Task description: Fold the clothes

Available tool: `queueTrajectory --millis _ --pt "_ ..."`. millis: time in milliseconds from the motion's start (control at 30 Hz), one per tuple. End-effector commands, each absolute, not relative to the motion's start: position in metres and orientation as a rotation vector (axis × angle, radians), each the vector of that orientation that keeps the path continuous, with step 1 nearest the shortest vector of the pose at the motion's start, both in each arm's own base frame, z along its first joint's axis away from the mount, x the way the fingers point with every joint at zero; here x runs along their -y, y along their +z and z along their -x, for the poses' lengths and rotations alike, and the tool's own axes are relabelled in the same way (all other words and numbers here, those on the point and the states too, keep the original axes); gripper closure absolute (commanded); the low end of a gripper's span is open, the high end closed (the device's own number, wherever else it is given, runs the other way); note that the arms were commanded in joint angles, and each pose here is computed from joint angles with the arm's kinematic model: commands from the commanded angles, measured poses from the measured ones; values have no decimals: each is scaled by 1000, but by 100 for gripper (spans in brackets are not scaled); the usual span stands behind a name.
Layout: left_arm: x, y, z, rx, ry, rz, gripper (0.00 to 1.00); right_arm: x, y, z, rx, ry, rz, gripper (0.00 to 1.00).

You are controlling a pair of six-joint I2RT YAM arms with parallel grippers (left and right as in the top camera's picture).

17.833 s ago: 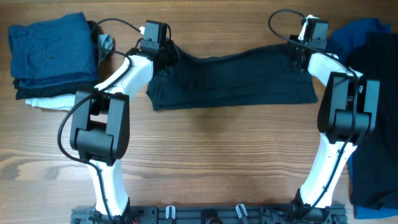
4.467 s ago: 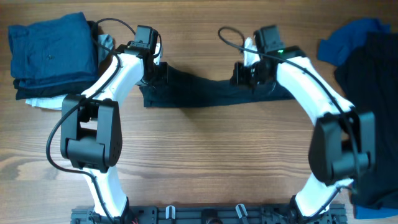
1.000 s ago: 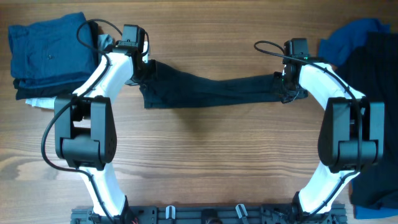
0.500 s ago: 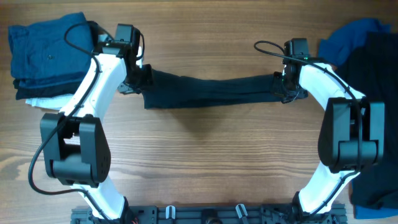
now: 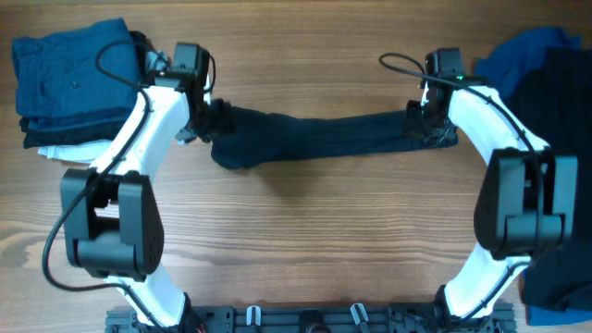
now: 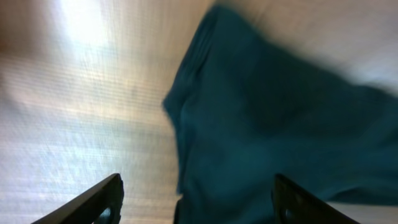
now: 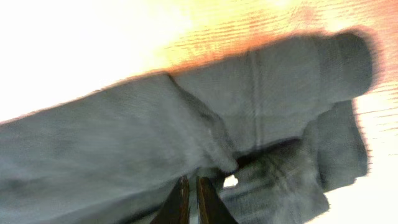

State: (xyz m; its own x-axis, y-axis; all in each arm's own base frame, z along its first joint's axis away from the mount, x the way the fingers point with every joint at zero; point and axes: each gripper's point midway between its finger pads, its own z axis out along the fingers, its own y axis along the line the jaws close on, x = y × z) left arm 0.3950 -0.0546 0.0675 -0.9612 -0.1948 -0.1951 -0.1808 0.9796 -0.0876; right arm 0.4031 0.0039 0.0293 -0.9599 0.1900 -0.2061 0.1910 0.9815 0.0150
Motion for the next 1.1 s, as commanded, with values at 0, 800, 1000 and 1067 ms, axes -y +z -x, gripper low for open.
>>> queueTrajectory --millis 0,800,1000,1067 --pt "66 120 -430 -2725 -189 264 43 0 103 -423 -2738 47 -248 66" --pt "66 40 -426 -2902 -139 285 38 46 -24 -417 -2943 281 -4 90" --pt "66 40 -426 -2903 -139 285 39 51 -25 -421 -2930 241 -3 96" --pt "66 40 -426 -2902 -138 284 39 57 -24 -421 -2937 189 -11 96"
